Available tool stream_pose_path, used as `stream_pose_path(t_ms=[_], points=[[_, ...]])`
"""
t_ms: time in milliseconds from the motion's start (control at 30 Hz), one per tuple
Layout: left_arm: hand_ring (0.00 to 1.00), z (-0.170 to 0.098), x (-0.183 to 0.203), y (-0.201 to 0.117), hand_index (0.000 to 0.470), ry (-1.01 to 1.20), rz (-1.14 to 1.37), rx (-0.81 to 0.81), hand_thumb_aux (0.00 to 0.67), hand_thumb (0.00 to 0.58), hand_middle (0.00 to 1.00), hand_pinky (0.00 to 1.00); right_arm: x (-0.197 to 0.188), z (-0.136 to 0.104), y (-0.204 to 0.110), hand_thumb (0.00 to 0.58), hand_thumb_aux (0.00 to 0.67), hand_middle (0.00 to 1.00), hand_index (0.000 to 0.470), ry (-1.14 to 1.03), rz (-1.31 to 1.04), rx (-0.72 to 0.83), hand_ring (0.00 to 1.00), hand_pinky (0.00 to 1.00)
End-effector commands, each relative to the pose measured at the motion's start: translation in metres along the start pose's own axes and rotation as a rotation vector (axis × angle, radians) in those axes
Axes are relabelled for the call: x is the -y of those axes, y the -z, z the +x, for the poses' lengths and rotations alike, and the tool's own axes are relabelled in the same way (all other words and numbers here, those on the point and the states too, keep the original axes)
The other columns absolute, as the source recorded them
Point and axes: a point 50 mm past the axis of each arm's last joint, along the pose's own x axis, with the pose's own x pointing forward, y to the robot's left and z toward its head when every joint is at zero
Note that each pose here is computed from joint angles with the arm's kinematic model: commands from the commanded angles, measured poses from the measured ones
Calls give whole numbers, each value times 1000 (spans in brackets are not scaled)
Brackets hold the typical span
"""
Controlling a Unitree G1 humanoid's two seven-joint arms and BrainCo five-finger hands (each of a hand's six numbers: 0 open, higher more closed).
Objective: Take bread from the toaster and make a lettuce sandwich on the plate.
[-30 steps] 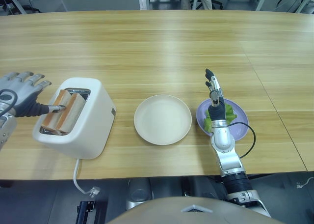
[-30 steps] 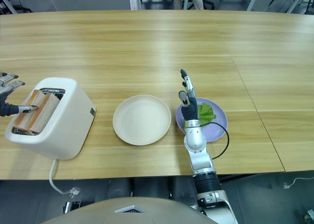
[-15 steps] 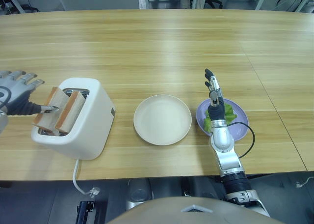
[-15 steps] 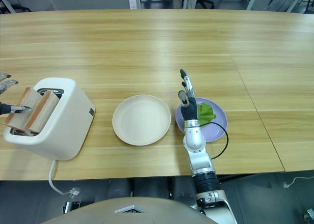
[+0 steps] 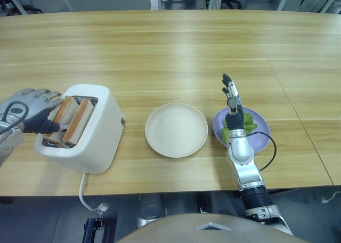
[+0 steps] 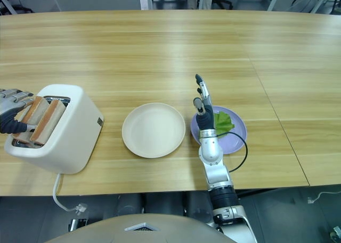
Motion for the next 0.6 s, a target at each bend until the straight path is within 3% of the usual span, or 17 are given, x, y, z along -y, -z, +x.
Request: stream_pose_path(t_ms=[33, 100, 133, 167, 200, 233, 267, 600], points=[[0, 2, 14, -15, 83, 76, -7, 73, 121, 190, 0, 0, 0, 2, 3, 0, 0, 0, 0, 6, 0, -16, 0, 0], [0, 2, 15, -16, 90, 84, -13, 79, 131, 205, 0, 0, 0, 2, 3, 0, 0, 0, 0, 6, 1, -15, 0, 0], [0, 1, 16, -17, 105, 87, -20, 87, 152, 234, 0, 0, -1, 2, 3, 0, 0, 0, 0, 7, 1, -15, 0, 0], [0, 1, 16, -19, 150, 87, -29, 96, 218, 316, 0, 0, -1, 2, 3, 0, 0, 0, 0, 7, 1, -15, 0, 0], [0, 1, 15, -20, 150, 82, -42, 105, 218, 316, 0, 0, -1, 2, 3, 0, 0, 0, 0, 8, 1, -15, 0, 0], [0, 0, 14, -21, 328, 71, -52, 106, 478, 532, 0, 0, -1, 2, 3, 0, 0, 0, 0, 8, 1, -15, 0, 0], [0, 0, 12, -21, 460, 58, -61, 104, 670, 580, 0, 0, -1, 2, 3, 0, 0, 0, 0, 8, 1, -15, 0, 0], [0, -1, -6, -14, 460, -70, -165, 51, 670, 580, 0, 0, -1, 2, 4, 0, 0, 0, 0, 6, -1, -18, 0, 0]])
